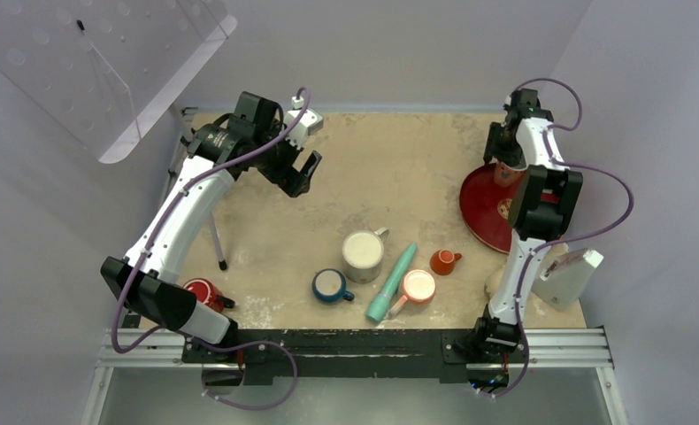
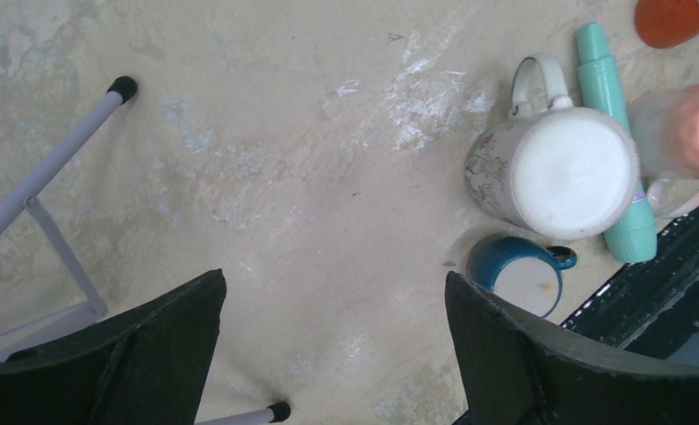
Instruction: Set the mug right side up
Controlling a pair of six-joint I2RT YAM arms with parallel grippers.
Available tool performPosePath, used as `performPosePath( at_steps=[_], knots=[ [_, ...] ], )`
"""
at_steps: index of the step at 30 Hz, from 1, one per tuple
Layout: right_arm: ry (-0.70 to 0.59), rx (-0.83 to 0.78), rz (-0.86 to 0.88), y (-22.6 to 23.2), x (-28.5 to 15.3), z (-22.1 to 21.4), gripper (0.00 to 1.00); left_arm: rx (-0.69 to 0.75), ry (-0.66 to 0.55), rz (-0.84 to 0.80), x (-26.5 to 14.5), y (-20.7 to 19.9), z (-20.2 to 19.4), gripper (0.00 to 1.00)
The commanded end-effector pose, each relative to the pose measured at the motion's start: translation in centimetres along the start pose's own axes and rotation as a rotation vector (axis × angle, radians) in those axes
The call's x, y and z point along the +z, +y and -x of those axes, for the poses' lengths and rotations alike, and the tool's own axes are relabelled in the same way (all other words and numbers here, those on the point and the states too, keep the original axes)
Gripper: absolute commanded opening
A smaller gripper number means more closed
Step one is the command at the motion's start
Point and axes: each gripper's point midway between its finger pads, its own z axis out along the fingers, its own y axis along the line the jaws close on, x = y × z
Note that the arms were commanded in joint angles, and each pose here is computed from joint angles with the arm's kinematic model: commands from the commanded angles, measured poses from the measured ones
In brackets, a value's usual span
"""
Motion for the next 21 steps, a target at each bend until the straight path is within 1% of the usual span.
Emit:
performPosePath(
  at_steps=[1,3,6,8,10,12,13,14,15,17,19,21],
  knots=[
    [-0.141,-0.013,0.026,0.4,-4.4,4.2,0.59,0.045,-0.02,-0.147,0.2,-2.5,0.1,0.94],
    [-0.19,-0.017,0.035,0.5,-6.6,5.1,0.61,0.105,-0.019,-0.238,0.2,-4.3,-0.3,0.89],
    [-0.247,-0.026,0.048,0.9,-9.5,6.0,0.64,0.297,0.009,-0.404,-0.2,-8.3,-2.1,0.86],
    [-0.266,-0.041,0.055,1.4,-11.1,5.8,0.68,0.442,0.067,-0.513,-0.7,-10.7,-4.6,0.84],
    [-0.288,-0.058,0.067,2.2,-12.7,5.2,0.69,0.528,0.1,-0.579,-1.2,-11.5,-6.6,0.81],
    [-0.315,-0.077,0.102,3.5,-14.0,4.3,0.72,0.586,0.144,-0.576,-1.4,-10.9,-8.6,0.8],
    [-0.334,-0.091,0.114,4.1,-14.9,3.9,0.73,0.614,0.187,-0.561,-1.3,-10.2,-10.1,0.79],
    [-0.35,-0.103,0.119,4.5,-15.5,3.4,0.74,0.643,0.212,-0.522,-1.3,-9.3,-10.8,0.79],
    [-0.366,-0.115,0.119,5.0,-16.2,3.0,0.74,0.649,0.267,-0.484,-1.1,-8.2,-12.2,0.8],
    [-0.388,-0.133,0.13,5.9,-17.5,2.0,0.74,0.616,0.378,-0.416,-1.3,-5.9,-14.6,0.8],
    [-0.41,-0.148,0.145,7.1,-18.9,1.2,0.75,0.537,0.487,-0.367,-1.9,-4.1,-17.2,0.8],
    [-0.43,-0.166,0.166,8.4,-19.9,0.5,0.76,0.487,0.551,-0.325,-2.6,-2.9,-20.1,0.82]
  ],
)
